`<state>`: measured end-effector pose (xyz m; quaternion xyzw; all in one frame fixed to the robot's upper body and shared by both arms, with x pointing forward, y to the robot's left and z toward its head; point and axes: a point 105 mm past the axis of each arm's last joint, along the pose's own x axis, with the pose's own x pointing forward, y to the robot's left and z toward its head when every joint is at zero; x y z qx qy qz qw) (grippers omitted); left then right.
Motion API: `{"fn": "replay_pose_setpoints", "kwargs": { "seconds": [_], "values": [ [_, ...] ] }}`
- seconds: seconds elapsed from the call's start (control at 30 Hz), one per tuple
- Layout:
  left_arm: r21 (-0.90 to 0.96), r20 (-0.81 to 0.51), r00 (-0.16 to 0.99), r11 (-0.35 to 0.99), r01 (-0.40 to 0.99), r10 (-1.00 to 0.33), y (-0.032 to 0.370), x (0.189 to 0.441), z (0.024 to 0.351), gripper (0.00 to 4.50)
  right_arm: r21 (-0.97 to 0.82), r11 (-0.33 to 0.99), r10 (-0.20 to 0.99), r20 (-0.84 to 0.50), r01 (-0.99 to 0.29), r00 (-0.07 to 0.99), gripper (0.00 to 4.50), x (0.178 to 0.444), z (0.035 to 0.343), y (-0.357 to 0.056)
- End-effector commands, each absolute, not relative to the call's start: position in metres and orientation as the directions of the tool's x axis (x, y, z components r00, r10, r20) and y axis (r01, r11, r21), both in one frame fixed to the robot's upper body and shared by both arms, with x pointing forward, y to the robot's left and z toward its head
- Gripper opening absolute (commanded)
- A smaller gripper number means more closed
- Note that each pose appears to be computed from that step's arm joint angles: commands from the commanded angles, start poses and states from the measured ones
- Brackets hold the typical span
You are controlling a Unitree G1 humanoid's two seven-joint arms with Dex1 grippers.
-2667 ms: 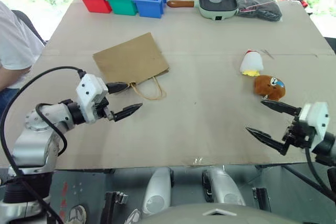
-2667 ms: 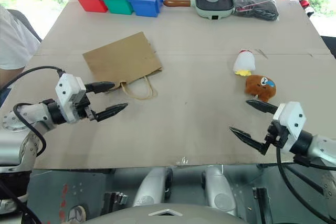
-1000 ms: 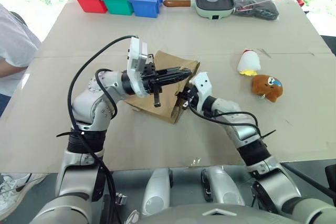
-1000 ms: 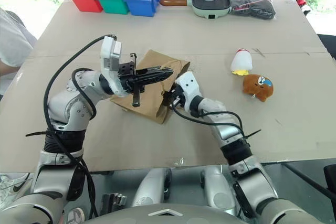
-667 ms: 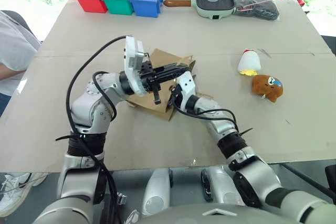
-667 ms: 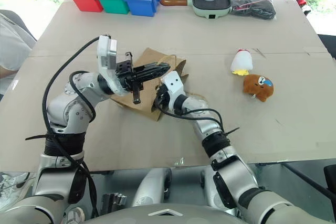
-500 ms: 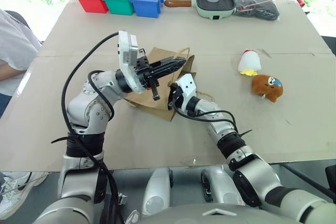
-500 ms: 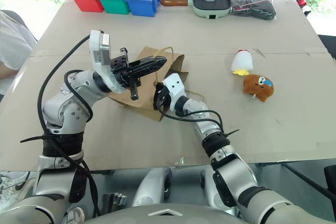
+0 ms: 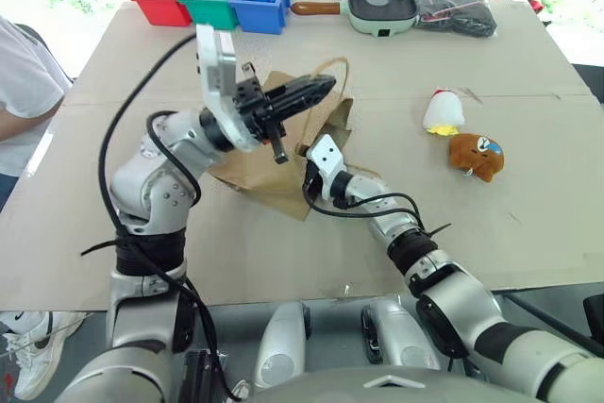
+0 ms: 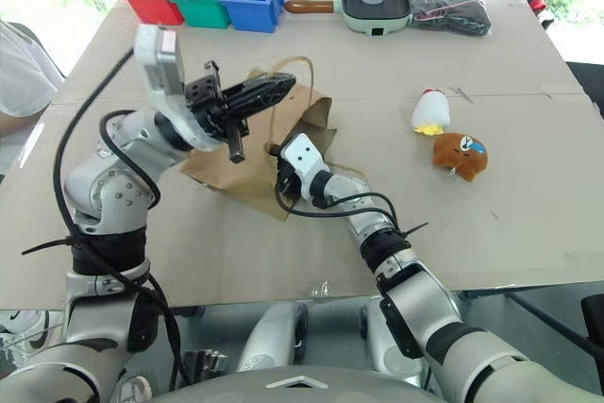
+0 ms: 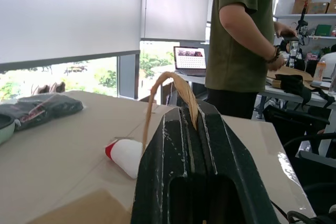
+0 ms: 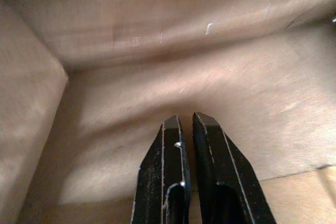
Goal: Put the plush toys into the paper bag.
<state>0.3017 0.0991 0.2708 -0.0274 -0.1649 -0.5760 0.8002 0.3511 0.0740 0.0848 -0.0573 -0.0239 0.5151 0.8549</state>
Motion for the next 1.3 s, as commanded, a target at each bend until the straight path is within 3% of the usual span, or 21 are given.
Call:
{"fn": "replay_pose_setpoints", "kwargs": {
  "seconds": [0.03, 0.2, 0.4, 0.5, 0.57, 0.6, 0.77, 0.8, 0.83, 0.93, 1.03, 1.23, 1.3],
  "values": [
    [0.209, 0.385, 0.28, 0.379, 0.901, -0.879, 0.108, 0.299, 0.301, 0.0, -0.092, 0.388, 0.909, -0.127, -0.917, 0.398, 0.12, 0.335, 0.061, 0.091],
    [0.222, 0.378, 0.329, 0.429, 0.875, -0.866, 0.115, 0.302, 0.297, 0.0, -0.108, 0.4, 0.905, -0.11, -0.91, 0.411, 0.12, 0.338, 0.067, 0.084],
    [0.227, 0.32, 0.43, 0.509, 0.83, -0.844, 0.119, 0.31, 0.269, 0.0, -0.113, 0.429, 0.903, 0.037, -0.896, 0.428, 0.12, 0.343, 0.116, 0.068],
    [0.221, 0.407, 0.388, 0.502, 0.836, -0.827, 0.112, 0.308, 0.273, 0.0, -0.103, 0.385, 0.923, 0.072, -0.917, 0.379, 0.12, 0.336, 0.146, 0.046],
    [0.192, 0.42, 0.391, 0.501, 0.844, -0.819, 0.107, 0.311, 0.273, 0.0, -0.116, 0.383, 0.923, 0.081, -0.916, 0.376, 0.89, 0.328, 0.163, 0.025],
    [0.192, 0.435, 0.383, 0.5, 0.845, -0.815, 0.104, 0.313, 0.275, 0.0, -0.145, 0.4, 0.916, 0.081, -0.905, 0.393, 1.5, 0.325, 0.172, 0.012],
    [0.104, 0.538, 0.343, 0.465, 0.879, -0.77, 0.094, 0.322, 0.291, 0.0, -0.215, 0.553, 0.832, 0.087, -0.805, 0.548, 3.56, 0.316, 0.208, -0.051],
    [0.086, 0.559, 0.341, 0.462, 0.883, -0.756, 0.096, 0.324, 0.296, 0.0, -0.206, 0.565, 0.824, 0.084, -0.799, 0.561, 4.17, 0.311, 0.214, -0.062],
    [0.074, 0.574, 0.34, 0.461, 0.885, -0.745, 0.097, 0.325, 0.3, 0.0, -0.201, 0.574, 0.817, 0.083, -0.794, 0.57, 4.43, 0.307, 0.22, -0.07],
    [0.02, 0.616, 0.354, 0.463, 0.886, -0.704, 0.116, 0.325, 0.307, 0.0, -0.246, 0.699, 0.699, 0.041, -0.671, 0.714, 4.43, 0.307, 0.238, -0.118],
    [0.008, 0.6, 0.372, 0.471, 0.882, -0.708, 0.126, 0.321, 0.302, 0.0, -0.218, 0.729, 0.66, -0.03, -0.649, 0.751, 4.43, 0.303, 0.238, -0.143],
    [0.007, 0.514, 0.424, 0.498, 0.867, -0.746, 0.127, 0.306, 0.273, 0.0, -0.215, 0.856, 0.441, -0.175, -0.471, 0.88, 4.43, 0.312, 0.221, -0.208],
    [0.006, 0.514, 0.421, 0.494, 0.869, -0.747, 0.122, 0.302, 0.271, 0.0, -0.27, 0.863, 0.34, -0.313, -0.426, 0.887, 4.43, 0.319, 0.195, -0.226]
  ]
}}
